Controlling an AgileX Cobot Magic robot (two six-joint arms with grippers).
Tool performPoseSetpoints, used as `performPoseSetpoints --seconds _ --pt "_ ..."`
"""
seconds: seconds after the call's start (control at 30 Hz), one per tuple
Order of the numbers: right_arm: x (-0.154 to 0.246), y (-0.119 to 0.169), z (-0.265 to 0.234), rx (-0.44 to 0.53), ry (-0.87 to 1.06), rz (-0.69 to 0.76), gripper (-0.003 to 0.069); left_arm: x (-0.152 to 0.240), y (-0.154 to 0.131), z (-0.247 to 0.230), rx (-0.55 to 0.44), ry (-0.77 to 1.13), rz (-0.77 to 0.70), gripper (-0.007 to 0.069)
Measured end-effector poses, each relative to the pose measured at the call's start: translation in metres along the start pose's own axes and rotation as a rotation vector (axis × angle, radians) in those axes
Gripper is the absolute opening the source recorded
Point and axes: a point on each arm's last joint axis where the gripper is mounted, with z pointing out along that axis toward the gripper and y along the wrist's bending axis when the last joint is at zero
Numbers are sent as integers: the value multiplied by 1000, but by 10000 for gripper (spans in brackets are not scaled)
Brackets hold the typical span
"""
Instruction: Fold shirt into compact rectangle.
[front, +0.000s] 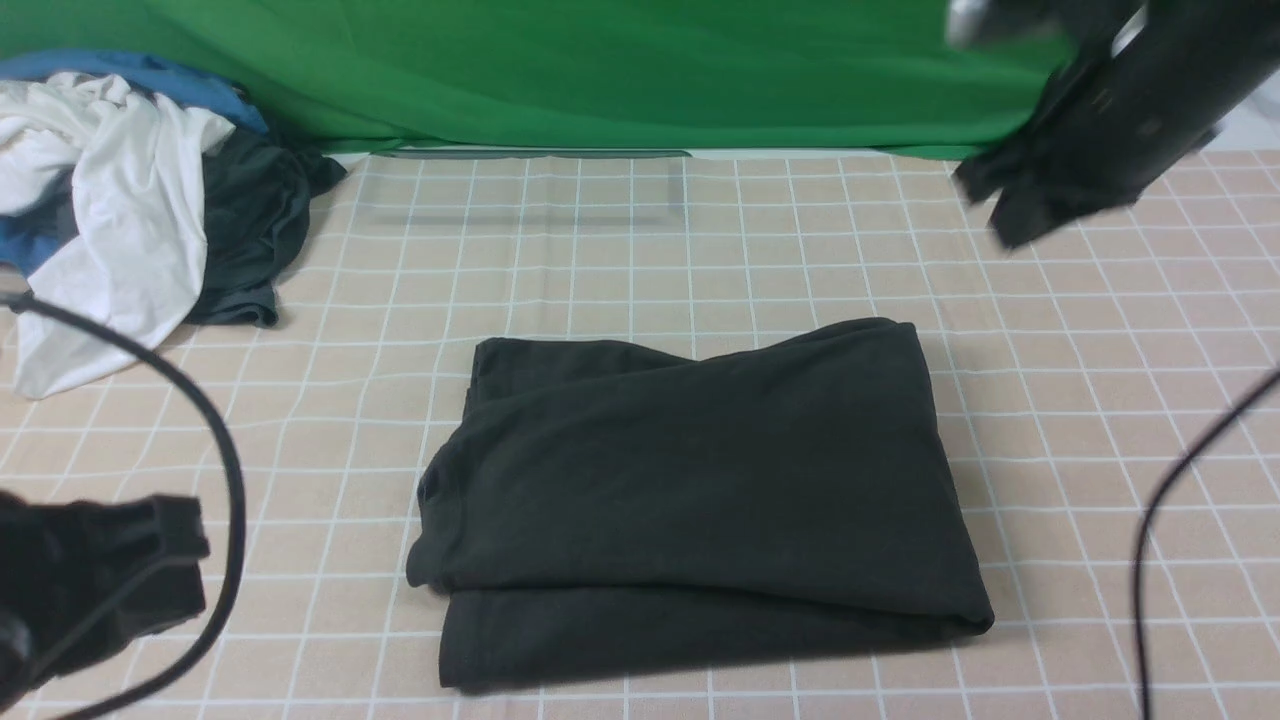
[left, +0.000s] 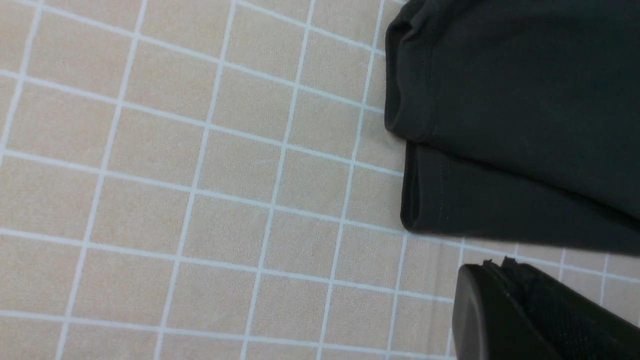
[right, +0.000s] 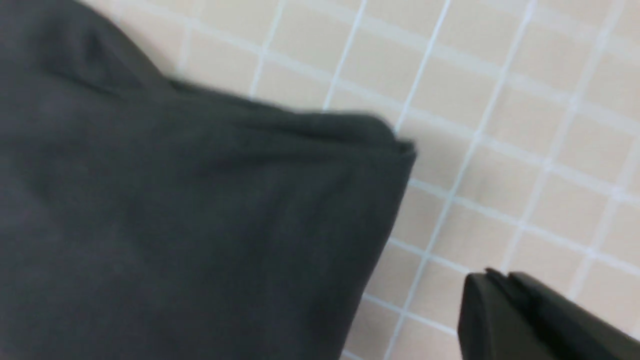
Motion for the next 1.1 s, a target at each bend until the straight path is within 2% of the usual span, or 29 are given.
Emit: performPoseSetpoints --seconds 0.03,0.13,0.27,0.43,0.57,0.73,0.83,1.1 --pt "3 3 -35 7 -98 -8 43 5 2 -4 10 -17 3 13" --pt "19 10 -97 23 -305 -11 39 17 7 -15 35 -67 11 13" --pt "65 17 -171 53 -700 -17 39 35 13 -36 94 -182 24 13" --pt "142 22 -213 83 -1092 -14 39 49 18 -58 169 -334 37 13" --pt "212 24 -213 105 -1361 -13 39 55 20 -70 223 -446 46 13" --pt "257 23 -201 153 -1530 -47 44 55 22 -71 206 -473 76 13" --pt "264 23 -199 159 -1558 -50 62 54 23 -69 192 -477 83 13" --pt "265 23 -200 169 -1573 -58 163 52 23 -67 201 -506 84 13"
